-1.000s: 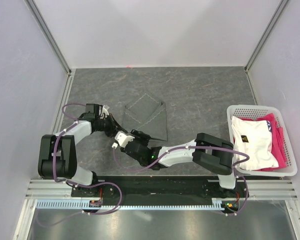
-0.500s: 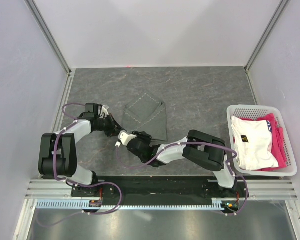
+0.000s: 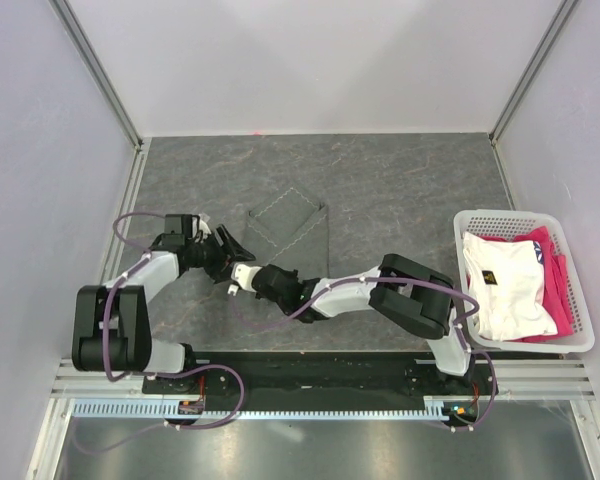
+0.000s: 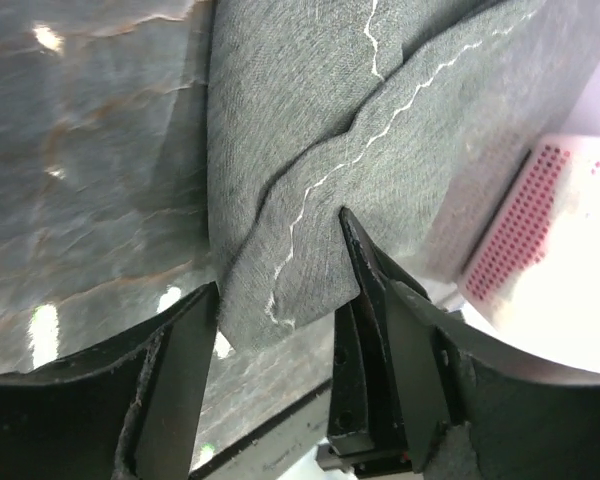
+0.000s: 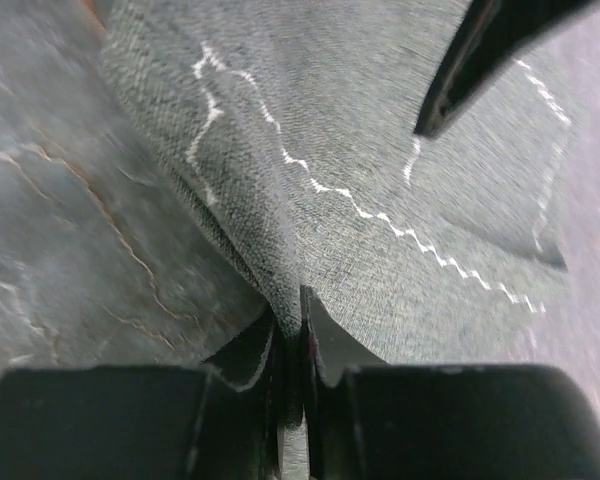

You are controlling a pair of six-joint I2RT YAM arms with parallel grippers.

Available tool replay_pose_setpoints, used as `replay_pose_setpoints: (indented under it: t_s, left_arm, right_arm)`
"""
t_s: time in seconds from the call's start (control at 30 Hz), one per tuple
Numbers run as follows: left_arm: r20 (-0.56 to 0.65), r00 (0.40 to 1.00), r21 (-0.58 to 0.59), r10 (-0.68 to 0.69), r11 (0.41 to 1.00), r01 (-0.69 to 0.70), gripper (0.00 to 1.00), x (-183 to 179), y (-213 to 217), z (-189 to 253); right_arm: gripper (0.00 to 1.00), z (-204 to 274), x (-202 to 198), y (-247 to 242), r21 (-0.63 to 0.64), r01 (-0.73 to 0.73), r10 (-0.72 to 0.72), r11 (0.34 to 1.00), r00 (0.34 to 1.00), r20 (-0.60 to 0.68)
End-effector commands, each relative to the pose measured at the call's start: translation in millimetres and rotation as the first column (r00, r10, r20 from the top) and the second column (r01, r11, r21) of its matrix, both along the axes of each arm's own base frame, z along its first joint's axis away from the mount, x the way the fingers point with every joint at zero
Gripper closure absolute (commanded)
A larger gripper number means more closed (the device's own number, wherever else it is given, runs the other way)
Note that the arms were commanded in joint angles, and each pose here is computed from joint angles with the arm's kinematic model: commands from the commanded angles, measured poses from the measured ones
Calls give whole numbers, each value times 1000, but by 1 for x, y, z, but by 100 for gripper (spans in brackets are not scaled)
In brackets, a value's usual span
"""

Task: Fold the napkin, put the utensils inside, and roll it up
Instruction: Roll the napkin with the utensil

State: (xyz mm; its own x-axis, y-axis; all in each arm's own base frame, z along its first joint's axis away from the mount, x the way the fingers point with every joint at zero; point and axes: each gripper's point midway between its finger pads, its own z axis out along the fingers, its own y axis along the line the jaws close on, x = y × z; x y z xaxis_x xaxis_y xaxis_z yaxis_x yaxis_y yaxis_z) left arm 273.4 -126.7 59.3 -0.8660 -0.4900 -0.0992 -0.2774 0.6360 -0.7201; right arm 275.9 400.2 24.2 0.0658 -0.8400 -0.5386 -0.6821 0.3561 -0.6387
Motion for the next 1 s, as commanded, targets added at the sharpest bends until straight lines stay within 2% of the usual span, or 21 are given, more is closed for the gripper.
replay_pose_setpoints:
  t_s: [0.0, 0.27, 0.43, 0.53, 0.77, 0.97]
  left_arm:
    - [106, 985, 75, 135, 987, -143, 25, 16, 19, 6]
    - [199, 954, 174, 224, 950, -259, 25, 16, 43, 0]
    - [257, 931, 157, 260, 939, -306, 24, 13, 47, -1]
    - [299, 914, 109, 275, 942, -319, 24, 12, 43, -1]
    - [412, 885, 79, 218, 959, -273, 25, 6, 36, 5]
    - [564, 817, 59, 120, 981, -184, 25, -1, 23, 19]
  right_arm:
    - [89, -22, -21, -1, -78, -100, 80, 992, 969, -233]
    - [100, -21, -37, -11, -52, -99, 60, 994, 863, -502]
    - [100, -9, -54, -19, -10, -77, 55, 997, 787, -615]
    - [100, -5, -64, -28, -14, -55, 30, 998, 727, -686]
    - [100, 10, -81, -42, -38, -38, -10, 999, 559, -829]
    - [100, 18, -79, -41, -22, -23, -11, 999, 380, -925]
